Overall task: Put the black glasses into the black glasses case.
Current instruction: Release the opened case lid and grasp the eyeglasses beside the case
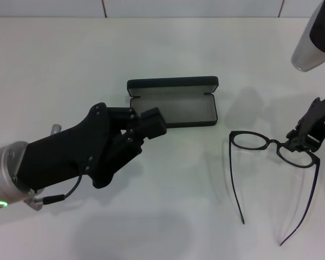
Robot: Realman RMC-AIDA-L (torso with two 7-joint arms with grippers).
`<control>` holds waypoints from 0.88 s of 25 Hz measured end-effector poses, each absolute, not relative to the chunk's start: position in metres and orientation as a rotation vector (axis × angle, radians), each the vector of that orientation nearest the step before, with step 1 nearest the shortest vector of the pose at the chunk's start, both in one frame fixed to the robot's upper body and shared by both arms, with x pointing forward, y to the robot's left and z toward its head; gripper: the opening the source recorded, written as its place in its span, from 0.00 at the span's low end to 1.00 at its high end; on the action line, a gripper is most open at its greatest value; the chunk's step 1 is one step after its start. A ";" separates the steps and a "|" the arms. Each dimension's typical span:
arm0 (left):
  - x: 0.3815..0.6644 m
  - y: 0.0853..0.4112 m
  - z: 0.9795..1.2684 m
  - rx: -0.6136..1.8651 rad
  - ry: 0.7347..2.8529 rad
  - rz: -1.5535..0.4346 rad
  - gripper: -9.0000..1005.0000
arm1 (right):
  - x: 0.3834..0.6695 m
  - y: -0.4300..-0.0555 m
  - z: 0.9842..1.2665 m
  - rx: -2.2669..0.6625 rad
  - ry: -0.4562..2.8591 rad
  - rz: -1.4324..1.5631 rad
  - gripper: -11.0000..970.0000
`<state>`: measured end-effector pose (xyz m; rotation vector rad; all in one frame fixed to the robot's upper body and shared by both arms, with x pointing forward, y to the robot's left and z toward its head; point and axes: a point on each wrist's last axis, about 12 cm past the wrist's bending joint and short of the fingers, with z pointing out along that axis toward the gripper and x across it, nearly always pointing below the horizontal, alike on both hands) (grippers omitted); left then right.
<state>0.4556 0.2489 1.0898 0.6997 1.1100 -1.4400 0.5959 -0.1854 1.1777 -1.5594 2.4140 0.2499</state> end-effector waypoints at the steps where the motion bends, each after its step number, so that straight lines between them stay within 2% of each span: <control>1: 0.456 0.249 1.090 0.700 1.109 -1.441 0.06 | 0.597 -0.185 1.177 -1.556 2.413 0.242 0.16; 6: 0.456 0.248 1.090 0.700 1.107 -1.442 0.06 | 0.601 -0.181 1.182 -1.547 2.392 0.239 0.24; 11: 0.455 0.248 1.089 0.696 1.110 -1.440 0.06 | 0.604 -0.173 1.182 -1.567 2.402 0.251 0.46; 22: 0.453 0.249 1.088 0.689 1.116 -1.439 0.06 | 0.610 -0.162 1.178 -1.571 2.399 0.288 0.46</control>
